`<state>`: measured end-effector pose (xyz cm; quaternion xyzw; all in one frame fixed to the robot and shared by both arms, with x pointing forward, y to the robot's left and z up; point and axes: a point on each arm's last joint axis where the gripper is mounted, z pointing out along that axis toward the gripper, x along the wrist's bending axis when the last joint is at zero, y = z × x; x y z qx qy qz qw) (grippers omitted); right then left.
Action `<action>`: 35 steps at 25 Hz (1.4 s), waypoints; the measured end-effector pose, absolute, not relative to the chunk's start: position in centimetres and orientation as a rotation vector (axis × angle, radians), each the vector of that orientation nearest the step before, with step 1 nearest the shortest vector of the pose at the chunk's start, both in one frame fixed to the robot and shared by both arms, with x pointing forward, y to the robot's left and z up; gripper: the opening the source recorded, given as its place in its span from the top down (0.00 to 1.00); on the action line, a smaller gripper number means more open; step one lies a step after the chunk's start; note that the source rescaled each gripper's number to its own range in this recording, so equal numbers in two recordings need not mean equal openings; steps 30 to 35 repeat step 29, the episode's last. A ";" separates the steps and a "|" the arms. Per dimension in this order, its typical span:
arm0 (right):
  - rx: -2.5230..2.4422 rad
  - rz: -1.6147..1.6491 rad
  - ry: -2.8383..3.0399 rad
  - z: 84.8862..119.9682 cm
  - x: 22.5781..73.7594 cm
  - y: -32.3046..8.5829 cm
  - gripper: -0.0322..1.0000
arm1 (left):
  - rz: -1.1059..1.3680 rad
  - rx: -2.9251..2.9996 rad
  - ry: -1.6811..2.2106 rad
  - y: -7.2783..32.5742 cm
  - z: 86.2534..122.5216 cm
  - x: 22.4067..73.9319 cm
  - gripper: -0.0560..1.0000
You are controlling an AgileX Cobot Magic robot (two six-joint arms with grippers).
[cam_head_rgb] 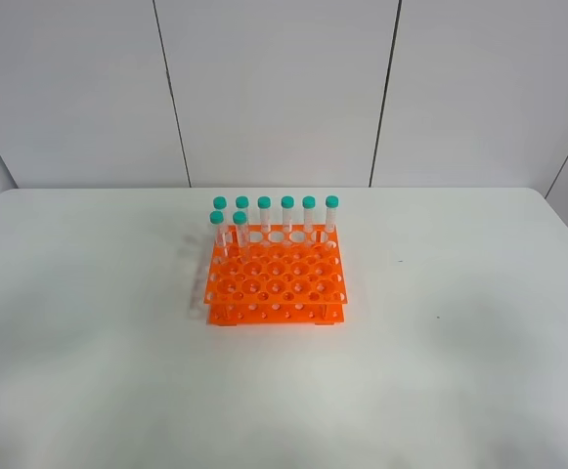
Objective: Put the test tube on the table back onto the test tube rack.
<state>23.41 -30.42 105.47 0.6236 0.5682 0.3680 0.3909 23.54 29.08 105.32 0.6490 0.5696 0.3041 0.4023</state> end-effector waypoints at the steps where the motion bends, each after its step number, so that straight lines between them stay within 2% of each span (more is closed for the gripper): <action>1: 1.584 0.935 1.444 105.5 23.4 -30.4 0.00 | 0.779 1.632 1.430 29.1 105.1 23.3 0.00; 35: 1.584 0.935 1.444 105.5 23.4 -30.4 0.00 | 0.800 1.615 1.413 29.1 105.0 23.3 0.00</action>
